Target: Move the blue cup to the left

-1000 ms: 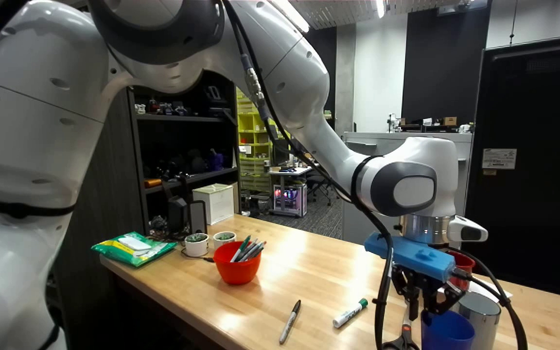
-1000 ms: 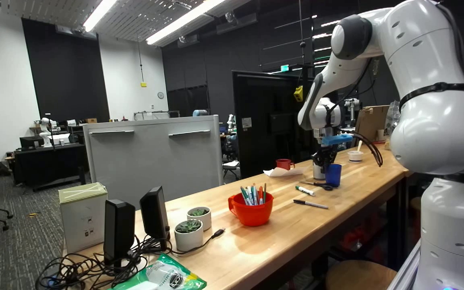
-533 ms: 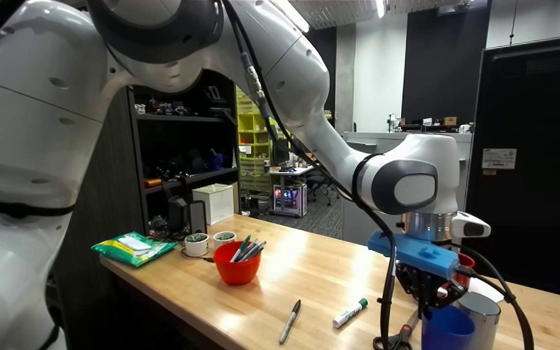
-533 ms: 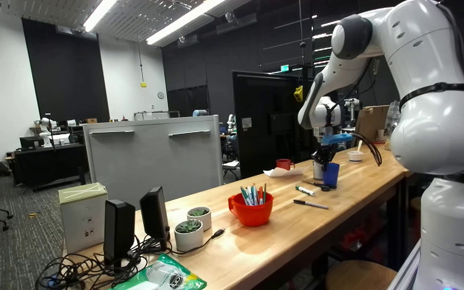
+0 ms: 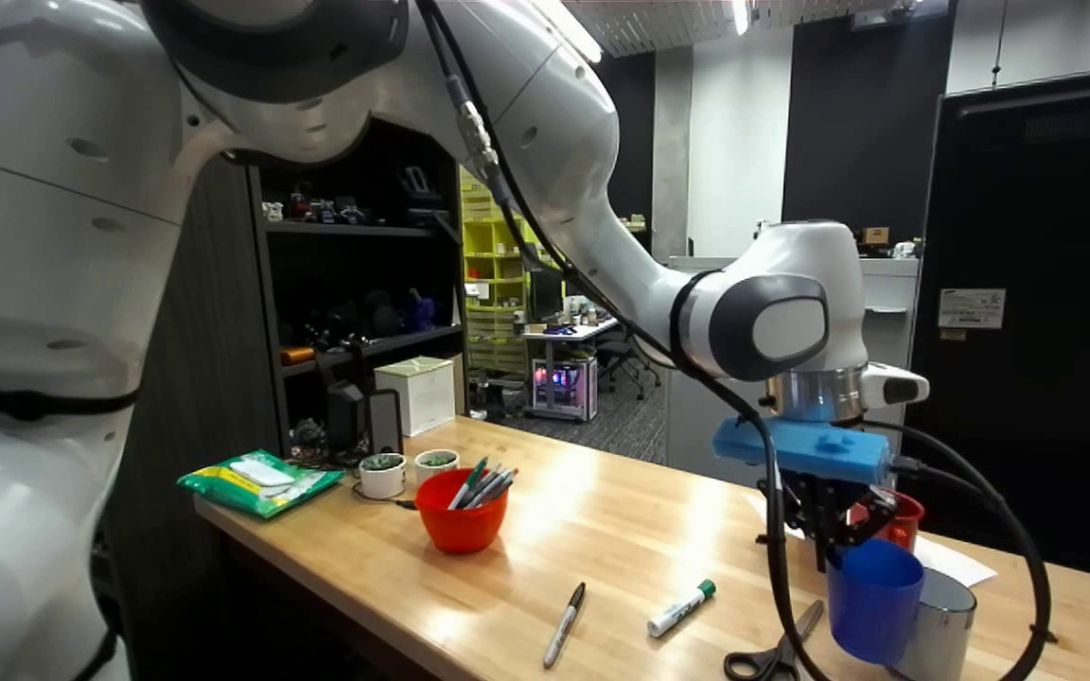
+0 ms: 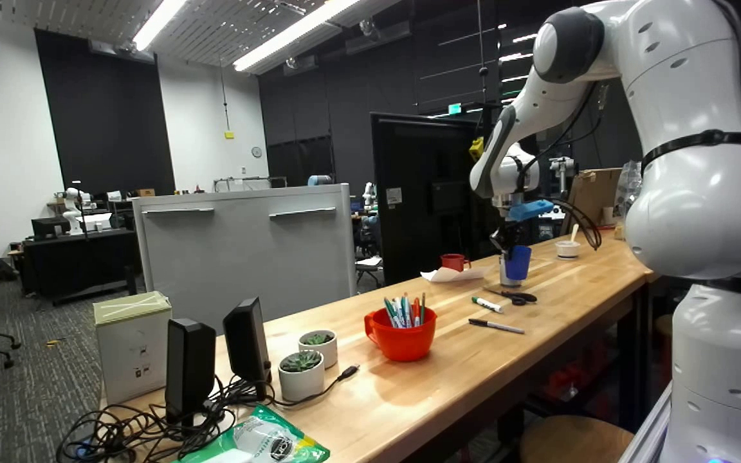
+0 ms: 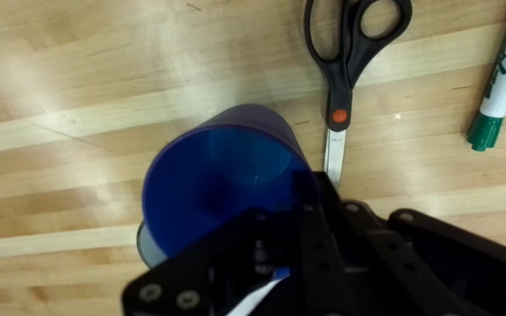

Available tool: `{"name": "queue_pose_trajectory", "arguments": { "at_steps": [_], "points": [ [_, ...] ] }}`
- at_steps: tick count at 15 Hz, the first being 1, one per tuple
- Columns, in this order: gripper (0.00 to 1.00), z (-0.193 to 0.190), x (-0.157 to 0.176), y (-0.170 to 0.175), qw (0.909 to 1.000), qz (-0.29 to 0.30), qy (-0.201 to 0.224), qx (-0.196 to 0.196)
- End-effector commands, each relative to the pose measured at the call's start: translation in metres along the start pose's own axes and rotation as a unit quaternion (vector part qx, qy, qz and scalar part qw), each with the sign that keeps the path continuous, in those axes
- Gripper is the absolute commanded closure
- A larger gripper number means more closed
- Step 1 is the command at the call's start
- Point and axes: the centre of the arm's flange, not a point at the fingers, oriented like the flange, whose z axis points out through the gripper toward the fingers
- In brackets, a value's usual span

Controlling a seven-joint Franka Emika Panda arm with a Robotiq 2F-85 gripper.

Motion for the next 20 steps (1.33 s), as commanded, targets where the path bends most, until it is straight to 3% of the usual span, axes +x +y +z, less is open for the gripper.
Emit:
{"name": "queue_pose_trajectory", "arguments": {
  "at_steps": [1,4,7,13,14,16,20],
  "points": [
    [0.99,-0.054,-0.017,-0.036,0.9975,-0.060,0.037,-0.007],
    [0.99,-0.090,-0.023,-0.072,0.9915,-0.114,0.063,-0.002],
    [0.99,-0.119,-0.039,-0.118,0.9797,-0.186,0.074,0.015],
    [0.99,-0.143,-0.091,-0.224,0.9409,-0.328,0.081,0.027],
    [0.70,-0.141,-0.102,-0.238,0.9347,-0.346,0.078,0.026],
    [0.66,-0.132,-0.131,-0.267,0.9214,-0.383,0.061,0.028],
    [0.40,-0.088,-0.202,-0.329,0.8868,-0.462,0.002,0.013]
  ]
}}
